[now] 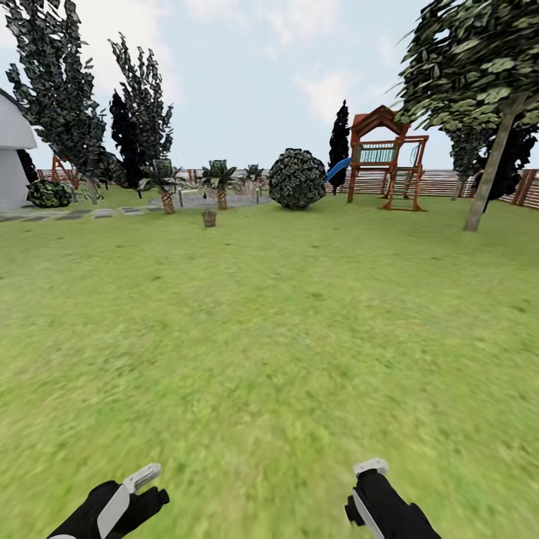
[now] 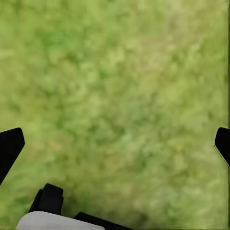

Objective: Take the three Easter eggs out of the wicker basket on the lawn in the garden, then place them on the lawn next to a single tree (choose any tree) so that all three eggs are next to the same tree and none are left in the basket.

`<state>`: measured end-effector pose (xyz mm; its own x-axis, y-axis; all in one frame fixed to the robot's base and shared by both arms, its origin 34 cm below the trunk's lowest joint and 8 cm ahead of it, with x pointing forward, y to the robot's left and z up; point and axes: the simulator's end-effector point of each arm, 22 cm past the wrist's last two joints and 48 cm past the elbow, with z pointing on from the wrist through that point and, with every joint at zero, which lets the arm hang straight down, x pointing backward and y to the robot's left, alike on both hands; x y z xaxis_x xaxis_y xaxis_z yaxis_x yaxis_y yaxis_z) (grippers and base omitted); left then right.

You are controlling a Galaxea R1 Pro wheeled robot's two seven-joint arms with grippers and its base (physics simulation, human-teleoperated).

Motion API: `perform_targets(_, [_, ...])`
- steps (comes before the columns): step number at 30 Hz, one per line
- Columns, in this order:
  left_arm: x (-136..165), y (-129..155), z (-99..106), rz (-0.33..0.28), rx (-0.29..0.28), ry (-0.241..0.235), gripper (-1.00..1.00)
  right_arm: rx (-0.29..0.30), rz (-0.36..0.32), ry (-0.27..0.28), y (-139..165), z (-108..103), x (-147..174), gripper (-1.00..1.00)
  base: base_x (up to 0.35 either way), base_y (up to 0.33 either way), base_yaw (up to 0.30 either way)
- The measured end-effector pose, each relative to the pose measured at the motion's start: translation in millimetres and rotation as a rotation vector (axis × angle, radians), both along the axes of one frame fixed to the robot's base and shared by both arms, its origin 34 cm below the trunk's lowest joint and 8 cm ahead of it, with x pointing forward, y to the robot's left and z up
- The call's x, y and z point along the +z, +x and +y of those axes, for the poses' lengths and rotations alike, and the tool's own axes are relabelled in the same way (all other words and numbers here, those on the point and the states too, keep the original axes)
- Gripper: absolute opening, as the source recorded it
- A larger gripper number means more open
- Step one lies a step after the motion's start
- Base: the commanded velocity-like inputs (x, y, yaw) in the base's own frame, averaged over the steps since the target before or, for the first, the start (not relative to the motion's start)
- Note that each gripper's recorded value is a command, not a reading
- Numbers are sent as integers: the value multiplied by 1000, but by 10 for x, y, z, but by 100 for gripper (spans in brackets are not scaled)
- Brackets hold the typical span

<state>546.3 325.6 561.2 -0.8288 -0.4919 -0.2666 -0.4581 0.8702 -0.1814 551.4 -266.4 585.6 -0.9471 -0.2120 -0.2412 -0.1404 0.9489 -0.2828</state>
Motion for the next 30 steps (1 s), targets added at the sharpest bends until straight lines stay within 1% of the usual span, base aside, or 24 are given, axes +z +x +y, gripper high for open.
perform_targets(5, [-1, 0, -6, 0, 0, -1, 100, -1, 0, 0, 1, -1, 0, 100, 325, 0, 227])
perform_targets(8, [-1, 0, -8, 0, 0, -1, 100, -1, 0, -1, 0, -9, 0, 100, 325, 0, 81])
perform_targets(30, [-2, 1, -22, 0, -1, -3, 100, -1, 1, -2, -2, -13, 0, 100, 325, 0, 3])
